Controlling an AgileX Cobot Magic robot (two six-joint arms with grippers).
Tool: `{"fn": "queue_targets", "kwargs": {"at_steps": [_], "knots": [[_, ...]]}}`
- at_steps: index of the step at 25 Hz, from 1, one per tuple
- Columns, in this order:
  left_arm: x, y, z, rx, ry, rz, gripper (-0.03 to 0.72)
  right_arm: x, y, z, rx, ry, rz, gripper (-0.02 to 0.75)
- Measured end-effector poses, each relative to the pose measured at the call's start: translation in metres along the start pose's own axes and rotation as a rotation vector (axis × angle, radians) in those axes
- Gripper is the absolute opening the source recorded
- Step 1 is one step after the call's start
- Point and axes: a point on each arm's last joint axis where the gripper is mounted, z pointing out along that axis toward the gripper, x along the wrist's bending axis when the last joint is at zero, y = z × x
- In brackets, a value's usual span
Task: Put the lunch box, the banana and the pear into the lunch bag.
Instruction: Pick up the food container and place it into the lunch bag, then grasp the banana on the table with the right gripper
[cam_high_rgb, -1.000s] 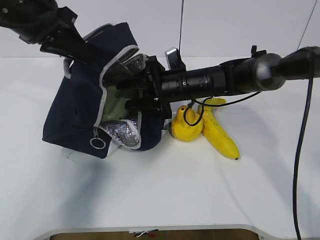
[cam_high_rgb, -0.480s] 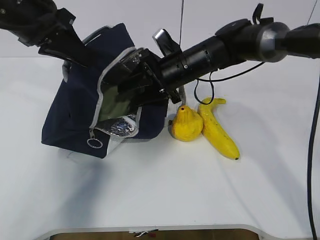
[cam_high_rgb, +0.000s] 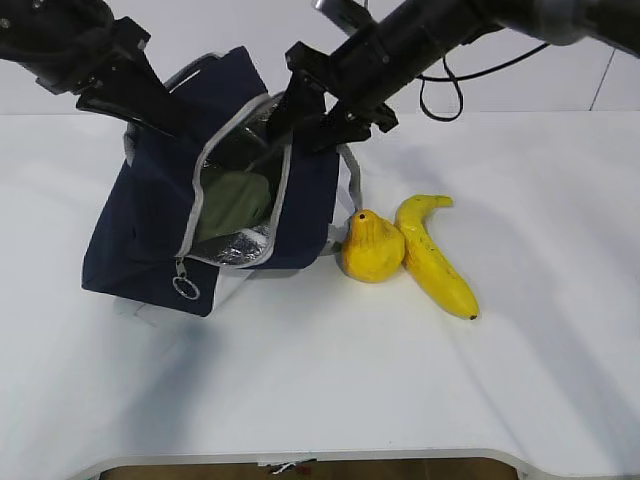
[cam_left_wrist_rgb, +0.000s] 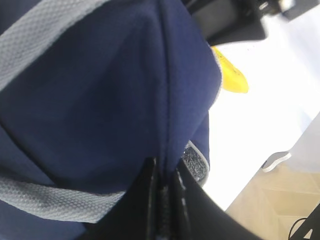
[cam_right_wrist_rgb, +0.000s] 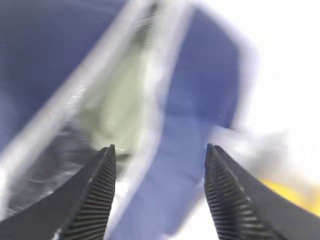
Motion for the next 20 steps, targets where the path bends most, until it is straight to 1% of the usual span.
{"fn": "queue_targets", "kwargs": {"at_steps": [2,7,11,15,18,20], "knots": [[0.0,0.0,0.0,0.0,0.0,0.0,0.015,0.007,0.002,-0.011,-0.017,-0.025,-0.017,0.456],[0.005,0.0,-0.003,-0.005,0.007,-0.013,0.015,0.018,0.001,-0.038,-0.038,-0.18,-0.049,0.456],[0.017,-0.001,-0.011,-0.02,0.026,-0.043,0.015,0.03,0.0,-0.065,-0.075,-0.288,-0.067,0.456],[0.032,-0.003,-0.021,-0.033,0.044,-0.082,0.015,0.039,-0.002,-0.086,-0.105,-0.374,-0.083,0.456],[0.04,-0.005,-0.027,-0.038,0.053,-0.111,0.015,0.038,-0.007,-0.094,-0.099,-0.439,-0.081,0.456],[0.042,-0.005,-0.029,-0.04,0.057,-0.119,0.015,0.032,-0.014,-0.093,-0.069,-0.479,-0.072,0.456]]}}
